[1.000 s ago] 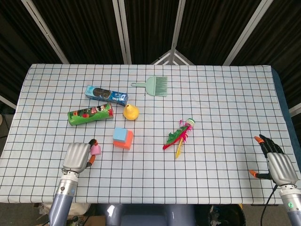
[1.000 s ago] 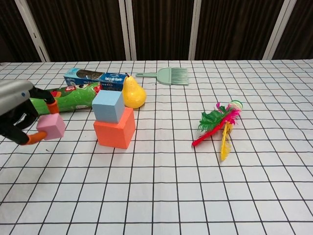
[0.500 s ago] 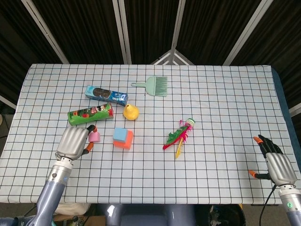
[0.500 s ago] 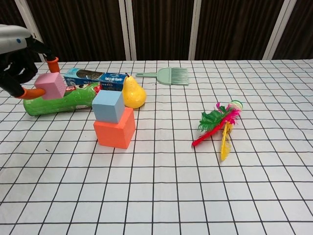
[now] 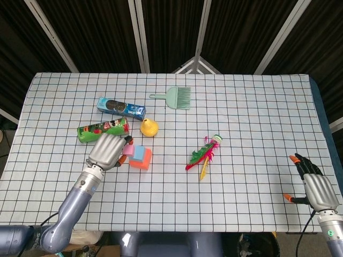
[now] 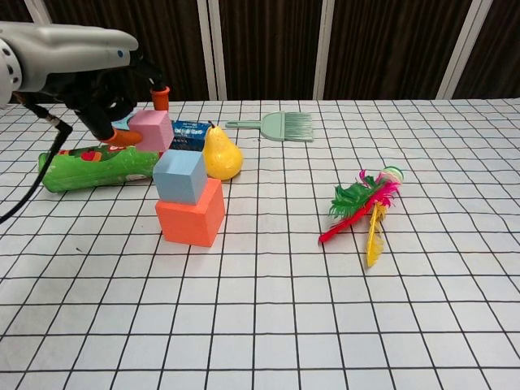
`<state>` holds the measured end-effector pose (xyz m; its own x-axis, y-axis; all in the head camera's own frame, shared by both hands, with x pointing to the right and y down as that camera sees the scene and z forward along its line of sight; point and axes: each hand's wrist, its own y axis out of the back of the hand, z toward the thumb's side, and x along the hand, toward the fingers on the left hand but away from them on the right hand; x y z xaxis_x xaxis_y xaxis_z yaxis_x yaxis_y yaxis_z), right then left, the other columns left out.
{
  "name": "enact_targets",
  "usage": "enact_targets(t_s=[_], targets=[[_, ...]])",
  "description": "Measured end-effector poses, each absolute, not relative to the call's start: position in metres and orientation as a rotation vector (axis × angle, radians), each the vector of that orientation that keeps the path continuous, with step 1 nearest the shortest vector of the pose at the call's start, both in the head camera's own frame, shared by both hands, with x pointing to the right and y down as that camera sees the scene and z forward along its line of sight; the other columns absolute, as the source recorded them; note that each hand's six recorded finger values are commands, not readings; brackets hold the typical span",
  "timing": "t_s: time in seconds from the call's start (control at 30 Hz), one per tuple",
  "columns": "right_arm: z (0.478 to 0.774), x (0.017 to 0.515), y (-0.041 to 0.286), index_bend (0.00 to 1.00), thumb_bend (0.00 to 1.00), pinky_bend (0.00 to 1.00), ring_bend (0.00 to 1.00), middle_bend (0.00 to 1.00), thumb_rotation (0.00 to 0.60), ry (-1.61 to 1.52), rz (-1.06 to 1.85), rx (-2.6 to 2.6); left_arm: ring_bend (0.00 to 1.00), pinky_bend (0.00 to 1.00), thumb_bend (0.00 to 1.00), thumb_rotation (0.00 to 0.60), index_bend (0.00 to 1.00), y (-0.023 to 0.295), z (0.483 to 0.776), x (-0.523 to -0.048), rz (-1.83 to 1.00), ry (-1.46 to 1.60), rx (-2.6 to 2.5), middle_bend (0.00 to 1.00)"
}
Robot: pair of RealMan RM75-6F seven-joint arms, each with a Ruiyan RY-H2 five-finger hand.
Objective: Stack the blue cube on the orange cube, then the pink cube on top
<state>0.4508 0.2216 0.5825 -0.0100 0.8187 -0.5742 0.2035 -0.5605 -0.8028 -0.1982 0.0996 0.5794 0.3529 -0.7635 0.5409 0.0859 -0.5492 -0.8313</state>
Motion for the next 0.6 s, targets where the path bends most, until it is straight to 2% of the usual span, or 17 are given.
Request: enact_targets(t_s=[0.6], targets=[[0.583,0.450,0.222,0.02,0.07,0.14,0.03,0.02,0.600,-1.057,1.608,-1.780,0.74,0.83,0.48,0.600,0.39,0.094,0.594,-0.188,-1.341,0.490,-1.731,0.79]])
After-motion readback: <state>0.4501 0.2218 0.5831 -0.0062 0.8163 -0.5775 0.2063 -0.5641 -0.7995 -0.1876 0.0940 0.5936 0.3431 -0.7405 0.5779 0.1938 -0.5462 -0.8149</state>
